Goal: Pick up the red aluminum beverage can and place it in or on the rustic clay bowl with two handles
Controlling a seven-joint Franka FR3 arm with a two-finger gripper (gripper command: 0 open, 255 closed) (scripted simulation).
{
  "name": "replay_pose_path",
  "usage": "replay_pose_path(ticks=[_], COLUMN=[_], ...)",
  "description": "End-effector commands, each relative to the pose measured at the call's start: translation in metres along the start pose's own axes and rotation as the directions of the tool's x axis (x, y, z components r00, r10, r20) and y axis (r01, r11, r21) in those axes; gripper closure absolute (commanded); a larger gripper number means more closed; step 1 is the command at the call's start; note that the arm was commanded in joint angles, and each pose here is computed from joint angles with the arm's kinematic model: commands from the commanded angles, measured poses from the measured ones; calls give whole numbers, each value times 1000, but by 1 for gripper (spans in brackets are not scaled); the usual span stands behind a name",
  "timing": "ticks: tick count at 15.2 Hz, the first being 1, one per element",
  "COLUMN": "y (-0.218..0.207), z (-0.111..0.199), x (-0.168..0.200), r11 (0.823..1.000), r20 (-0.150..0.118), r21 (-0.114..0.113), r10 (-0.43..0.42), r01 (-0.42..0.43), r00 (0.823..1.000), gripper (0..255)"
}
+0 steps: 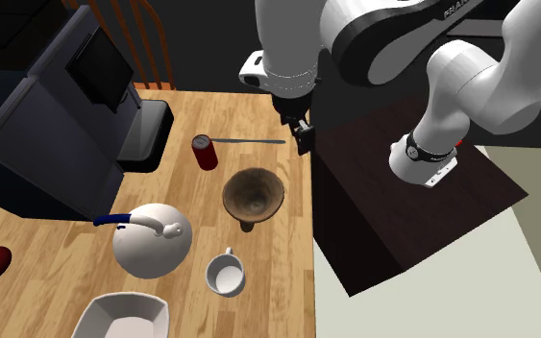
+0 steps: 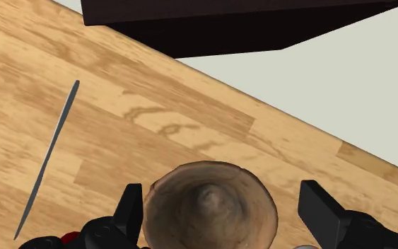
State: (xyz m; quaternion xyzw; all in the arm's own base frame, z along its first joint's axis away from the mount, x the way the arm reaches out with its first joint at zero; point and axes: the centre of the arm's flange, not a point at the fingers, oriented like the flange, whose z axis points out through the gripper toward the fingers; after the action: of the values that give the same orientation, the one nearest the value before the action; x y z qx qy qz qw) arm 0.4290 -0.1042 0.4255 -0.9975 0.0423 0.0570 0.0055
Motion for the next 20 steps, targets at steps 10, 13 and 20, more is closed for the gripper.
replay_pose_path(ticks=[10,13,20], y=[84,108,163], z=[56,70,103], x=[98,124,186], r11=[1000,1000,999], r20=[-33,-42,-62], r21=[-15,-19,-27], r10=[18,23,35], r01=[-19,-24,-37], r00=[999,999,997], gripper=[0,0,0])
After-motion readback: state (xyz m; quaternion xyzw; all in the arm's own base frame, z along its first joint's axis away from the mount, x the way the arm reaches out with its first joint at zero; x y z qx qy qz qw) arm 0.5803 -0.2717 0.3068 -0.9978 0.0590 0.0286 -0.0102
